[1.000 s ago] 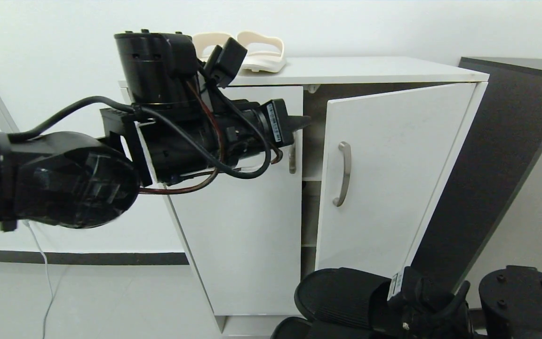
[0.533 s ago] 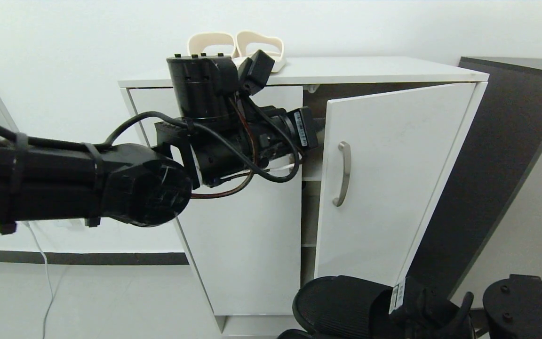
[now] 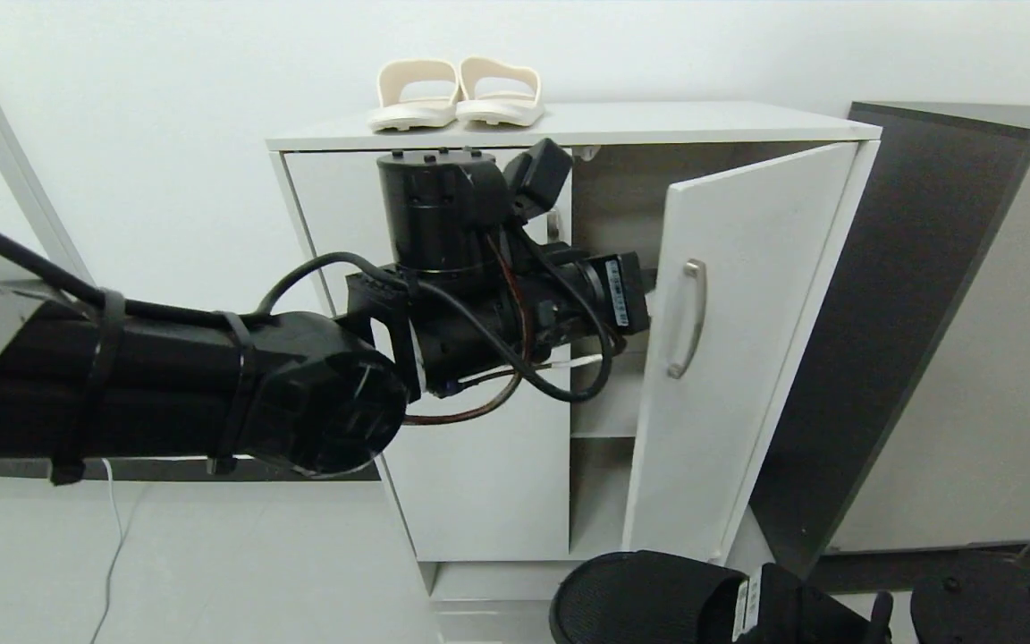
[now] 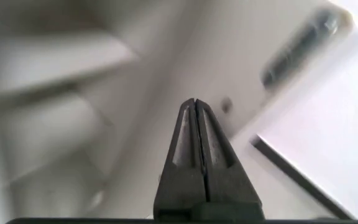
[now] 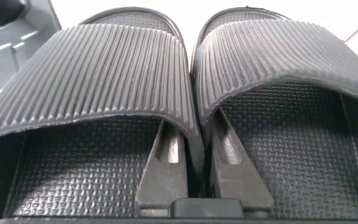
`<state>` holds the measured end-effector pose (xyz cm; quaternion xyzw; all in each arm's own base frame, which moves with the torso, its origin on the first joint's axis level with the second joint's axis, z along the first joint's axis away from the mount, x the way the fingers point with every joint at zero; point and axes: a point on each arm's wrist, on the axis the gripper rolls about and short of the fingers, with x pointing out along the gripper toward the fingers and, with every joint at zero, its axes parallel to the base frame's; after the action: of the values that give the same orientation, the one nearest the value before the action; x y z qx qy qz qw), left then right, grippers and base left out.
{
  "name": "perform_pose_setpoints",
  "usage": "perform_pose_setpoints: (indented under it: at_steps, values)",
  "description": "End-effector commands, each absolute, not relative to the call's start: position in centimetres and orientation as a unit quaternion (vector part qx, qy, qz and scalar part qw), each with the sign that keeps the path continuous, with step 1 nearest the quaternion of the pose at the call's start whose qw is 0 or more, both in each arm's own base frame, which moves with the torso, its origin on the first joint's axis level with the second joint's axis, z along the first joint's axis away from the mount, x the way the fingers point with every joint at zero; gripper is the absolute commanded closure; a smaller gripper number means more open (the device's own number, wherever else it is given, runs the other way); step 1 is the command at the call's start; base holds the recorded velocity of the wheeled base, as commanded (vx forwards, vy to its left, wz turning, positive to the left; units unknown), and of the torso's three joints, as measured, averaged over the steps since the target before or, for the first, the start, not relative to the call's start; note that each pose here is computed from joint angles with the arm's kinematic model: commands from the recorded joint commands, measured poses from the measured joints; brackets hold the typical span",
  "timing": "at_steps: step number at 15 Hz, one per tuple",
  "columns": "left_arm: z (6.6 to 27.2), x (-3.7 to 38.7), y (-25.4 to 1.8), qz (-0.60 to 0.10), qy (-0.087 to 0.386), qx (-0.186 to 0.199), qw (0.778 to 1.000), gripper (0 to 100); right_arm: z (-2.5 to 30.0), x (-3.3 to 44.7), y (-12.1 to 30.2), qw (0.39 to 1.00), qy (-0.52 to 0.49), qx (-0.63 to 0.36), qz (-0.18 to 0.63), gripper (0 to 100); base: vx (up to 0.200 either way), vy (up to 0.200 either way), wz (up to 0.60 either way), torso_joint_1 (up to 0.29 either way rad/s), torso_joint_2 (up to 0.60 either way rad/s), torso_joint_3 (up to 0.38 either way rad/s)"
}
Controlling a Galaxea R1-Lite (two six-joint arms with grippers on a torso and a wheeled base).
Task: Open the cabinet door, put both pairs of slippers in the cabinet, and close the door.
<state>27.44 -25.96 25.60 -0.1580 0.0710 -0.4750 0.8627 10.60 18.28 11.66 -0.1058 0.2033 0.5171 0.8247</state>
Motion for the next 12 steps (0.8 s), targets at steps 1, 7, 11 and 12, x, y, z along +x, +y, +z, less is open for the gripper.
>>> perform_pose_setpoints:
  at_steps: [1, 7, 11, 12]
  values:
    - [24.6, 24.6, -28.1, -0.516, 0.073, -0.142, 0.841, 100, 11.4, 9.9, 18.4, 0.816, 0.206, -0.112, 0.529, 100, -0.2, 0.0, 0.0, 0.002, 0.0, 0.002]
    - [24.9, 25.3, -26.3, -0.497, 0.048, -0.142, 0.855, 100, 11.3, 10.6, 18.6, 0.824, 0.208, -0.11, 0.515, 100, -0.067, 0.0, 0.0, 0.0, 0.0, 0.001]
    - [26.6, 23.6, -19.9, -0.45, 0.032, -0.145, 0.881, 100, 12.0, 16.3, 18.6, 0.91, 0.198, -0.089, 0.354, 100, 0.0, 0.0, 0.0, 0.0, 0.0, 0.0]
    - [26.5, 22.4, -18.1, -0.437, 0.037, -0.144, 0.887, 100, 12.2, 17.3, 19.2, 0.925, 0.195, -0.07, 0.318, 100, 0.0, 0.0, 0.0, 0.0, 0.0, 0.0]
